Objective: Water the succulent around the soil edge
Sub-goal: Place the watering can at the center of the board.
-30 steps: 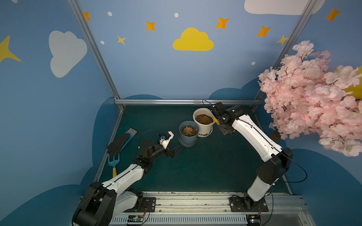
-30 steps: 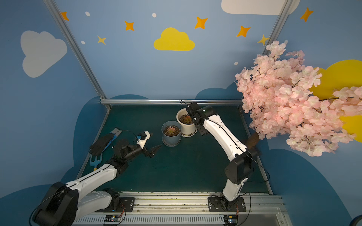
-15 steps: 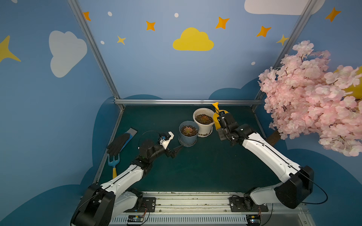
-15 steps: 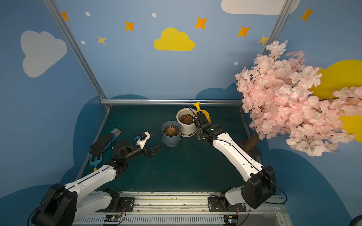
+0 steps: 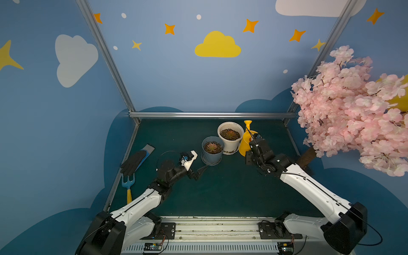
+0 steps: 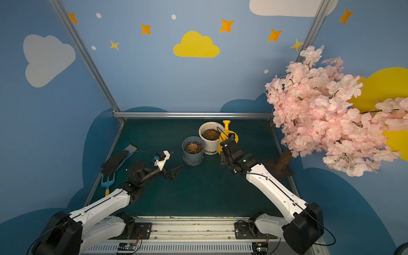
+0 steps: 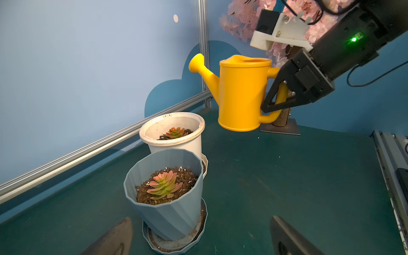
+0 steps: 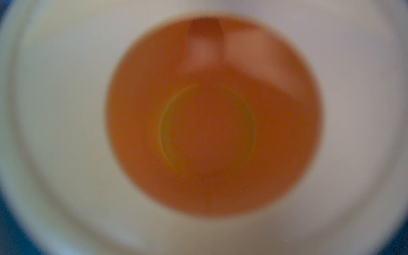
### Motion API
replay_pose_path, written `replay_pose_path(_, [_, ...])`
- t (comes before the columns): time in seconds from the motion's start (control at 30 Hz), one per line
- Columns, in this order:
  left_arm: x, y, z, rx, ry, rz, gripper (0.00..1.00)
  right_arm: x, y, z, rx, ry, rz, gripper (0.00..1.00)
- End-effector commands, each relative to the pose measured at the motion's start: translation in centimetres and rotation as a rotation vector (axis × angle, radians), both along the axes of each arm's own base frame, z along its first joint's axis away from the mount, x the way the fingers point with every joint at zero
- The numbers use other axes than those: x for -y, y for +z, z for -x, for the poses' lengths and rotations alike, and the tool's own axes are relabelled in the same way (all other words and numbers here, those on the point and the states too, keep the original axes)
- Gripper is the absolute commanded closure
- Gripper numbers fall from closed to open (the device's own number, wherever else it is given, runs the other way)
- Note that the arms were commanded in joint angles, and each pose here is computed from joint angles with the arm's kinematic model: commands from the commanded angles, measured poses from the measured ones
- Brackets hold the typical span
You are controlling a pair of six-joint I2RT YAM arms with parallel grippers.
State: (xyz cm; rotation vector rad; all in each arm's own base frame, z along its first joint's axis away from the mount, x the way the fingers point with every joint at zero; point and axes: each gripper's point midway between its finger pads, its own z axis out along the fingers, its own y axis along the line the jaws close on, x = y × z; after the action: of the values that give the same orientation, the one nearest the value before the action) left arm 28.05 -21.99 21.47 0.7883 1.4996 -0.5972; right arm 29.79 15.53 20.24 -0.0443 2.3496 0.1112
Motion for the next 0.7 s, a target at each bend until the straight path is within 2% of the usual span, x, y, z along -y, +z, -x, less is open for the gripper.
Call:
replay_pose_path(0.0, [-0.3, -0.3, 0.0, 0.003, 0.043, -0.011, 0.0, 0.2, -0.3, 1.3, 0.034, -0.105, -0.081, 1.0])
replay_pose_path(0.27, [-0.5, -1.1, 1.2, -0.002, 0.084, -0.027, 0.0, -0.9, -3.6, 4.7, 0.06, -0.146, -0.082, 1.0])
replay_pose_path(0.47, [-0.5, -1.3, 2.6, 0.0, 0.073, -0.029, 0.0, -4.2, -7.4, 5.2, 0.024, -0.136, -0.16, 1.0])
replay_pose_path(0.67, [-0.4, -1.4, 3.1, -0.003, 0.06, -0.029, 0.0, -6.9, -9.5, 5.3, -0.042, -0.096, -0.133, 1.0])
